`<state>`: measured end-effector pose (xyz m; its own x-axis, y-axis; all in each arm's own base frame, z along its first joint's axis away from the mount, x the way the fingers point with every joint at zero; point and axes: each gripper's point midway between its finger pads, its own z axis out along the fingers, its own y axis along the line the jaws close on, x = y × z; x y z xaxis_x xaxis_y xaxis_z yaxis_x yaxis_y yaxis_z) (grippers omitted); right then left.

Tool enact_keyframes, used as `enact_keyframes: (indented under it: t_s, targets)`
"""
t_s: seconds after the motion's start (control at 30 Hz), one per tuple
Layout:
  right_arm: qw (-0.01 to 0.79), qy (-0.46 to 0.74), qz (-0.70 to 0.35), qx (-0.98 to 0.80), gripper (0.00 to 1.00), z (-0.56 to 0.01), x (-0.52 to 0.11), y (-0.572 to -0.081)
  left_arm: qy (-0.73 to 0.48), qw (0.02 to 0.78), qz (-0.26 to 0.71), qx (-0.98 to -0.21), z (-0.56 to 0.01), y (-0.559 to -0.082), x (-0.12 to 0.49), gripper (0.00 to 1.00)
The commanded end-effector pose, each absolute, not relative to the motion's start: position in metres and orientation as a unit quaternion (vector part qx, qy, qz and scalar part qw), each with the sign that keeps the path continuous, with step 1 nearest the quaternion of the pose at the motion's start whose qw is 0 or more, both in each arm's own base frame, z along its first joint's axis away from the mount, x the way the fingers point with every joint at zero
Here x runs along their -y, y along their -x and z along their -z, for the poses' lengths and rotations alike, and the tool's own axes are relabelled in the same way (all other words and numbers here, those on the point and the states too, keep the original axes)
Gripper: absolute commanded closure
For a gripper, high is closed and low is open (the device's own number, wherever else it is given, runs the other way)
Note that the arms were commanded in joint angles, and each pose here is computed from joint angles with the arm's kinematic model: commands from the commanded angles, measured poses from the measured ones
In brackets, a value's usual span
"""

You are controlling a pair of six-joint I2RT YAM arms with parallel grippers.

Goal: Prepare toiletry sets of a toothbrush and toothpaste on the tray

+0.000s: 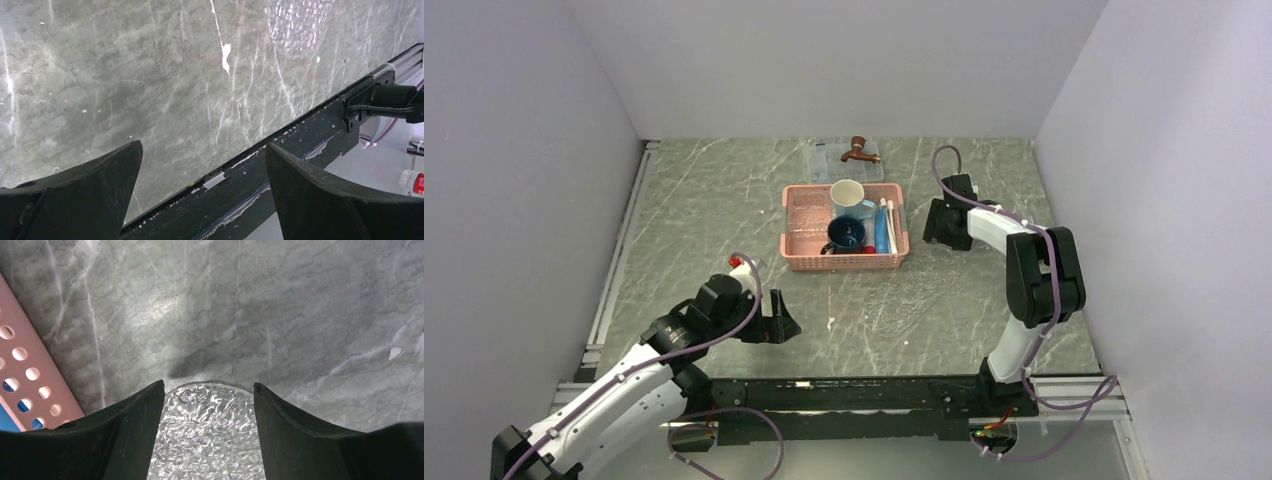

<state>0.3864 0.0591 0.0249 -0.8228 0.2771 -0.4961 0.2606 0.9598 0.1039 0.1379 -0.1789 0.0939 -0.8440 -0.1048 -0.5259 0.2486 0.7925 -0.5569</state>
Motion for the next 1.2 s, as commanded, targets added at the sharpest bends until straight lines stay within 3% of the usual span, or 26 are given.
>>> enact_keyframes:
  t_s: [0.0,1.17]
  targets:
    - [0.285,-0.153,-0.014,-0.946,0.32,-0.033,-0.057,-0.400,-0.043,0.293,0.337,-0.894,-0.107,-0.140,0.183,0.01]
    - [0.284,-0.227,-0.050,-0.930,0.30,-0.032,-0.094,-0.283,-0.055,0.307,0.351,-0.883,-0.117,-0.138,0.184,0.01]
